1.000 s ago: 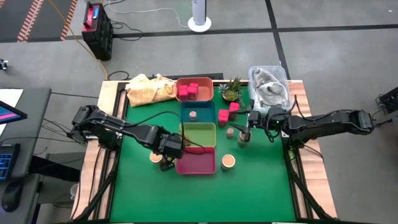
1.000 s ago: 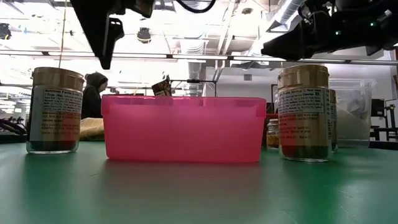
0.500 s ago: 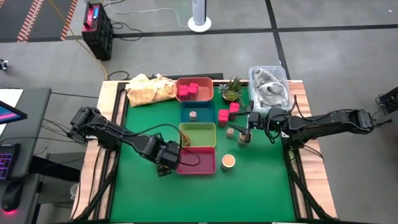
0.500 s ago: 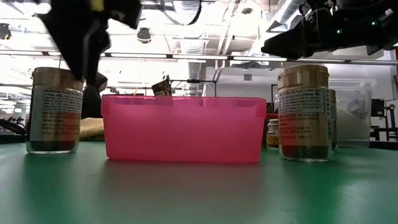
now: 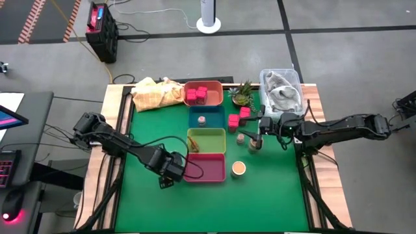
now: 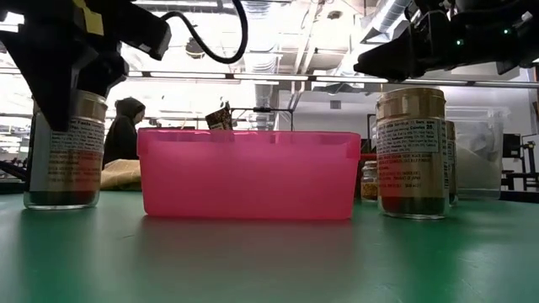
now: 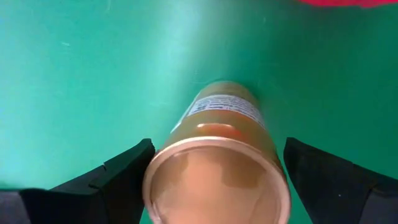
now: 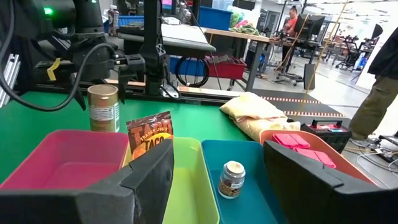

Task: Sort spices by type
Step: Put the gold seasoning bottle into the red bin

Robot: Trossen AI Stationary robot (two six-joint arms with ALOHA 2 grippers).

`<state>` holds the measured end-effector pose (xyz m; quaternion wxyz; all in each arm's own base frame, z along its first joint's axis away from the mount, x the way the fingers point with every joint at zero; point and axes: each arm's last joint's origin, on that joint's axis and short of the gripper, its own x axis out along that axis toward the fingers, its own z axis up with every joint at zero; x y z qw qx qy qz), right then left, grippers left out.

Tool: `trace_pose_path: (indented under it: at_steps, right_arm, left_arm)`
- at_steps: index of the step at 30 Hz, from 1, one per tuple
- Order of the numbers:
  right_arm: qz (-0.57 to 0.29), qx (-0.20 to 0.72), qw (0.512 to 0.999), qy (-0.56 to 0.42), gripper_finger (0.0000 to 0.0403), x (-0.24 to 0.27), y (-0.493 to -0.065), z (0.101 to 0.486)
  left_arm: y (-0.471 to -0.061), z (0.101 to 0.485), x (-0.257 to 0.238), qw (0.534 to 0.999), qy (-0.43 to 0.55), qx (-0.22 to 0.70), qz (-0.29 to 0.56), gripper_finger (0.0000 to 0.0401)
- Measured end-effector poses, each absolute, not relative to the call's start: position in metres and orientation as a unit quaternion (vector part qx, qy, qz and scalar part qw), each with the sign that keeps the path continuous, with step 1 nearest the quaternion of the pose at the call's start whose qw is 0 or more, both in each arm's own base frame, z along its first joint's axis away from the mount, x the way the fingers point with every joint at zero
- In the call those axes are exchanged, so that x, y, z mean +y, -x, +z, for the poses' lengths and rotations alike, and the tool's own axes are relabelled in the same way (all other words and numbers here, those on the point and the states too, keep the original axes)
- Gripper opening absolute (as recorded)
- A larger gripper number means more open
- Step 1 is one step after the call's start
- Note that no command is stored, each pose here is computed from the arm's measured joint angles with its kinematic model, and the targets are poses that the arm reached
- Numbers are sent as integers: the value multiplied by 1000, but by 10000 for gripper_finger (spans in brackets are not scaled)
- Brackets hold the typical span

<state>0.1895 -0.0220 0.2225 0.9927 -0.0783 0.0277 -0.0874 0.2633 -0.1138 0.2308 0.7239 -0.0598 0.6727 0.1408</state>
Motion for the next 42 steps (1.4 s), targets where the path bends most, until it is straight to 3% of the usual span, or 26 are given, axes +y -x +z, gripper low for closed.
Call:
trace_pose_path:
  at_steps: [11, 17, 34, 42]
  right_arm:
    - [-87, 30, 993, 78, 276, -22, -190, 222]
    - [-87, 29, 993, 74, 276, -22, -190, 222]
    - [-76, 34, 995, 60, 276, -18, -190, 221]
    - [-75, 42, 995, 56, 276, -17, -190, 219]
  left_arm:
    - [-257, 220, -112, 710, 48, 692, 119, 280]
    - [-259, 231, -112, 721, 41, 683, 108, 277]
    - [-281, 320, -81, 806, 108, 580, 57, 276]
    - [-315, 313, -66, 848, 73, 524, 35, 277]
